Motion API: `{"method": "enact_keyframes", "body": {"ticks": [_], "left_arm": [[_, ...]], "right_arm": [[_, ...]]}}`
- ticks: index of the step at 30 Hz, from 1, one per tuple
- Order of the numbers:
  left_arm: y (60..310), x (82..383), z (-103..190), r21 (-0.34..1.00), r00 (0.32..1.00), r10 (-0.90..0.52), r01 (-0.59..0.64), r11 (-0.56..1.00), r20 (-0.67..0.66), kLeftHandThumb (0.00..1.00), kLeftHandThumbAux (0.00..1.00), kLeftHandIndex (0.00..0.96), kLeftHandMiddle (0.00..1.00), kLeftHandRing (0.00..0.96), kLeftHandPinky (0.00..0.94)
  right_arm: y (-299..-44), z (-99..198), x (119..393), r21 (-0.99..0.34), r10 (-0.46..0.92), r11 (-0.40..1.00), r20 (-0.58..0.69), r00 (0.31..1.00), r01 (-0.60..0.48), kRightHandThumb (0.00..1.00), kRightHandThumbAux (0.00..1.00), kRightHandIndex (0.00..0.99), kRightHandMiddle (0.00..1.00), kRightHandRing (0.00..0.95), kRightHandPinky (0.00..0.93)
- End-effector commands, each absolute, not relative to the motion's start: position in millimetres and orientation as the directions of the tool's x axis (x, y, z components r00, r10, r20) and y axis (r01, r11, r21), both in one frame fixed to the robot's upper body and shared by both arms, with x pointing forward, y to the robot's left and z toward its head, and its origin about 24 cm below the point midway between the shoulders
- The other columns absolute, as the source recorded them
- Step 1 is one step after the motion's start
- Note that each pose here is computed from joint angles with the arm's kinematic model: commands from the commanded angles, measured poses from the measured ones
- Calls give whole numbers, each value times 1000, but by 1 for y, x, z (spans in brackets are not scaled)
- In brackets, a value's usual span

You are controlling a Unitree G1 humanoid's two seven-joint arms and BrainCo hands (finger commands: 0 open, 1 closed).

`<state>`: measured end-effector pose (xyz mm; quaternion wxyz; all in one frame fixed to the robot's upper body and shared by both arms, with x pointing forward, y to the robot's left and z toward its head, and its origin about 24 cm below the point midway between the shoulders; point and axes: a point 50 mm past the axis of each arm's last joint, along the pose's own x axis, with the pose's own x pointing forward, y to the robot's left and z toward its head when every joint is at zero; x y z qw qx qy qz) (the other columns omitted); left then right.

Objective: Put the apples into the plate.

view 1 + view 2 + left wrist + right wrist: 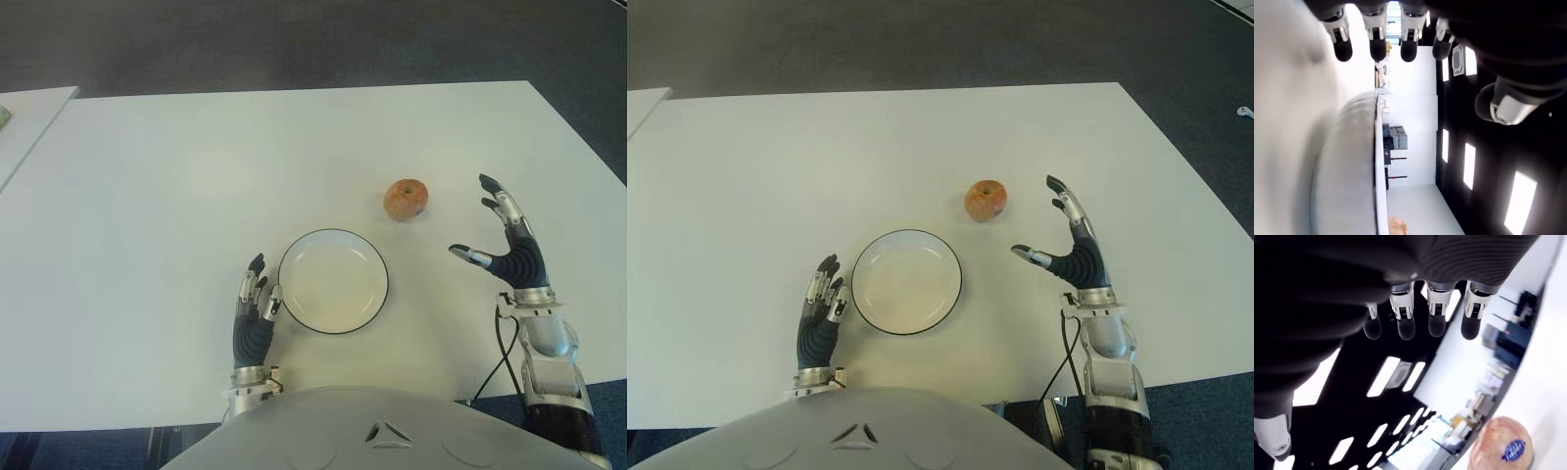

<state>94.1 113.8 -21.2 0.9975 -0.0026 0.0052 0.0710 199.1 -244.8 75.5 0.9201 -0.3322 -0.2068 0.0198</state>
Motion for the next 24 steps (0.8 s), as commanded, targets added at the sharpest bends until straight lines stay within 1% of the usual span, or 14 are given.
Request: {"method": "enact_keyframes", "body": {"ticks": [1, 6, 11, 17, 19, 24], "left_arm": [[106, 94, -33, -36, 982, 165, -169, 985, -93, 44, 426, 0, 0, 0, 0], [106, 97, -34, -45, 981, 170, -175, 984, -96, 48, 430, 0, 0, 0, 0], [106, 99, -34, -46, 979, 176, -181, 982, -98, 53, 435, 0, 0, 0, 0], [106, 101, -36, -46, 977, 184, -190, 981, -105, 55, 440, 0, 0, 0, 0], [106, 101, -36, -47, 977, 186, -191, 980, -106, 55, 440, 0, 0, 0, 0], [106, 102, -37, -53, 975, 192, -198, 979, -108, 54, 444, 0, 0, 0, 0]], "right_arm": [[-247, 80, 215, -719, 235, 683, 379, 895, 125, 386, 537, 31, 14, 0, 0], [-245, 83, 225, -807, 296, 574, 363, 883, 139, 405, 477, 44, 26, 0, 0], [-239, 86, 236, -870, 343, 468, 339, 876, 154, 365, 438, 35, 25, 0, 0], [-219, 98, 258, -932, 430, 314, 307, 849, 178, 341, 413, 22, 25, 0, 0], [-216, 101, 261, -940, 443, 290, 298, 845, 180, 344, 409, 18, 23, 0, 0], [-204, 102, 282, -960, 473, 245, 239, 848, 134, 372, 389, 6, 11, 0, 0]]}}
